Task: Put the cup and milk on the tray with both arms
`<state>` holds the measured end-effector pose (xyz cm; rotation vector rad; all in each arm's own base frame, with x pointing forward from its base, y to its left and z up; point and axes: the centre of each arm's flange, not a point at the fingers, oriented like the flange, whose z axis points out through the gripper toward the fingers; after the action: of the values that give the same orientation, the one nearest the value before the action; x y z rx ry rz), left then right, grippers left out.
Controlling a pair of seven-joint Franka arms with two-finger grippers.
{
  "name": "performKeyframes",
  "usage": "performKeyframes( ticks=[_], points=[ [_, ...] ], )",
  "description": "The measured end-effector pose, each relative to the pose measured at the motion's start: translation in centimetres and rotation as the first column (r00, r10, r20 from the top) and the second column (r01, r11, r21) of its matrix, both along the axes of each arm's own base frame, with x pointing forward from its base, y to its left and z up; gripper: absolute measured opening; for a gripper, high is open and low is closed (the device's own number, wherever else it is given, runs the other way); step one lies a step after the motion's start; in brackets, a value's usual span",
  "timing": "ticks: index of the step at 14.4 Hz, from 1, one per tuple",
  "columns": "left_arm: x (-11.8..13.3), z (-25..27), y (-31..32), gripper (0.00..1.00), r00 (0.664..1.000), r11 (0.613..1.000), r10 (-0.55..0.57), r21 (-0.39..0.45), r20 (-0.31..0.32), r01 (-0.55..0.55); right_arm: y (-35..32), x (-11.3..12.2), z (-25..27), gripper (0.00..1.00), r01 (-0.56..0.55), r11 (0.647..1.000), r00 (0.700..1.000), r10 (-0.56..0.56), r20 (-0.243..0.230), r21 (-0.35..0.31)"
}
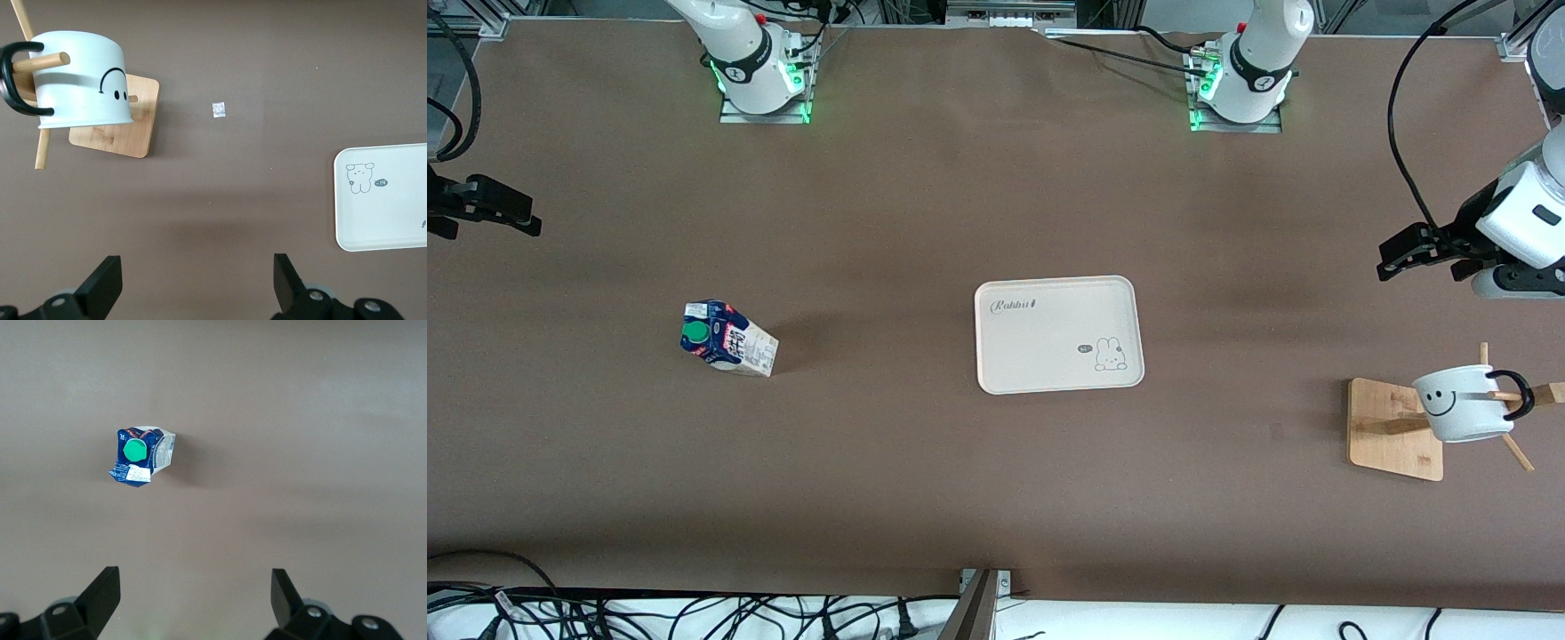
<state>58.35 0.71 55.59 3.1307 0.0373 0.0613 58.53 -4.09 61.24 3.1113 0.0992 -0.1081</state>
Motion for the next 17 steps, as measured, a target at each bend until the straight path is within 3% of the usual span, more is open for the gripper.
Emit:
performKeyframes(
  ticks=[8,17],
  points=[
    [0.0,0.0,0.0,1.00,1.000,1.000,0.001,0.000,0.000,-0.001,0.1,0.0,-0.1,1.00,0.008,1.000,1.000,-0.008,-0.001,0.000],
    [0.0,0.0,0.0,1.00,1.000,1.000,0.002,0.000,0.000,-0.002,0.4,1.0,-2.7,1.00,0.002,1.000,0.999,-0.001,-0.055,0.005]
  ],
)
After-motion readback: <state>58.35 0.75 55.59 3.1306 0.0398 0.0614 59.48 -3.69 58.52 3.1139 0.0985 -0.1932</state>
